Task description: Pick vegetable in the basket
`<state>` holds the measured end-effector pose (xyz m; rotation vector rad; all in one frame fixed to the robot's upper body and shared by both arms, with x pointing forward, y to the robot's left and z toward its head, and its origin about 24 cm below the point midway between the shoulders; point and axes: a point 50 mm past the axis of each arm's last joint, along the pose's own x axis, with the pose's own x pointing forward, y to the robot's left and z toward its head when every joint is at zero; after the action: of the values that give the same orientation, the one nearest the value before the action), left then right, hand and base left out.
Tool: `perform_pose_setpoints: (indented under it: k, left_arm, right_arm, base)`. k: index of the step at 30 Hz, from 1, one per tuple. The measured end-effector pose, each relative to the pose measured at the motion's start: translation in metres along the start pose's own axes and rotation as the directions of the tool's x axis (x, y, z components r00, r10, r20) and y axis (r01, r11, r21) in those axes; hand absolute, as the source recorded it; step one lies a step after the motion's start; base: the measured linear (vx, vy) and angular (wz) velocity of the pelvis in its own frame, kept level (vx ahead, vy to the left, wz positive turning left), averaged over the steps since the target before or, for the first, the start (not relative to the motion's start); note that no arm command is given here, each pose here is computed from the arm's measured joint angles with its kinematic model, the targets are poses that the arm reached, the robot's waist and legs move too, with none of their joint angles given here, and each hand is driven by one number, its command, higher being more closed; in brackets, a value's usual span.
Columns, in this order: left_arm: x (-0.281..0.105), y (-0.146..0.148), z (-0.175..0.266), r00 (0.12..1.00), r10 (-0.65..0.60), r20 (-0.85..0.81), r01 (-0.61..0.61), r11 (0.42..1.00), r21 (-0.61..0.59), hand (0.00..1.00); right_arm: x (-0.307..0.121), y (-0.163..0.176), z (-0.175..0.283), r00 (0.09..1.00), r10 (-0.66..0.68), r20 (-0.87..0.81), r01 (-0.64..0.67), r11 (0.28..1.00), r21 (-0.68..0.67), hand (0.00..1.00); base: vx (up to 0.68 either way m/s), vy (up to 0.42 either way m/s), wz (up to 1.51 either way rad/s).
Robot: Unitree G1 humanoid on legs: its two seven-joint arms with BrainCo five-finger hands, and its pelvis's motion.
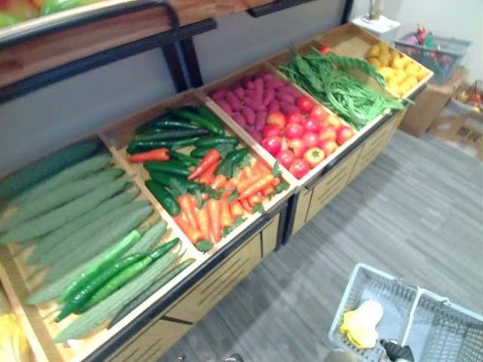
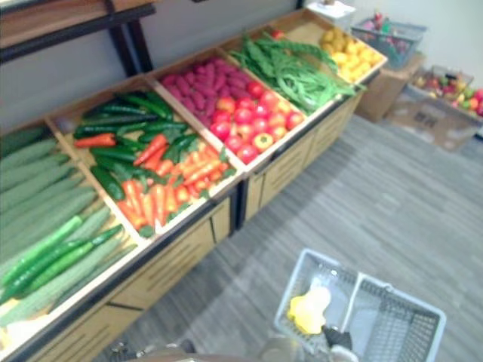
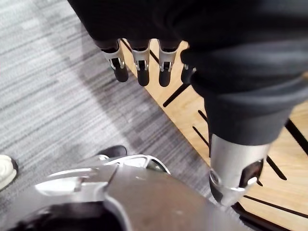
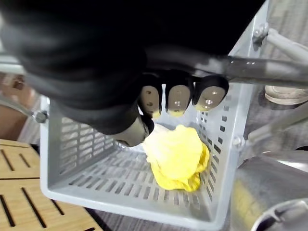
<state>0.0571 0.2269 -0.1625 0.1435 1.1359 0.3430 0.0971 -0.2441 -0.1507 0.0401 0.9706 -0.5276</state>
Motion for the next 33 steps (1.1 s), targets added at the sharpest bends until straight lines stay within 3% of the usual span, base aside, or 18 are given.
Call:
perform_pose_setpoints:
  k: [6,12,18,25,33]
  left_arm:
    - [0.000,0.005,-0.002,0.999,0.029,-0.014,-0.030,0.998,-0.057,0.00]
    - [-0.004,-0.011,-0.012,0.998,0.006,-0.056,-0.013,0.991,-0.135,0.00]
    - [-0.003,-0.005,-0.013,0.996,0.034,-0.079,-0.058,0.944,-0.325,0.00]
    - [-0.005,-0.009,-0.016,0.996,0.017,-0.087,-0.045,0.941,-0.334,0.00]
    - [-0.005,-0.008,-0.017,0.996,0.006,-0.089,-0.035,0.945,-0.327,0.00]
  right_arm:
    - [-0.002,0.003,-0.005,1.000,0.001,-0.009,0.000,1.000,0.028,1.00]
    - [0.004,-0.022,0.004,0.998,-0.056,-0.018,0.056,0.998,0.012,1.00]
    - [0.001,-0.023,-0.009,0.997,-0.052,-0.063,0.052,0.999,-0.008,1.00]
    - [-0.002,-0.036,-0.019,0.992,-0.087,-0.096,0.088,0.996,0.006,1.00]
    - [-0.004,-0.021,-0.024,0.992,-0.064,-0.109,0.077,0.990,0.118,1.00]
  base:
    - [0.12,-0.335,0.60]
    - [0.23,-0.255,0.54]
    - [0.15,-0.159,0.75]
    - [0.06,-0.014,0.63]
    - [0.00,0.107,0.03]
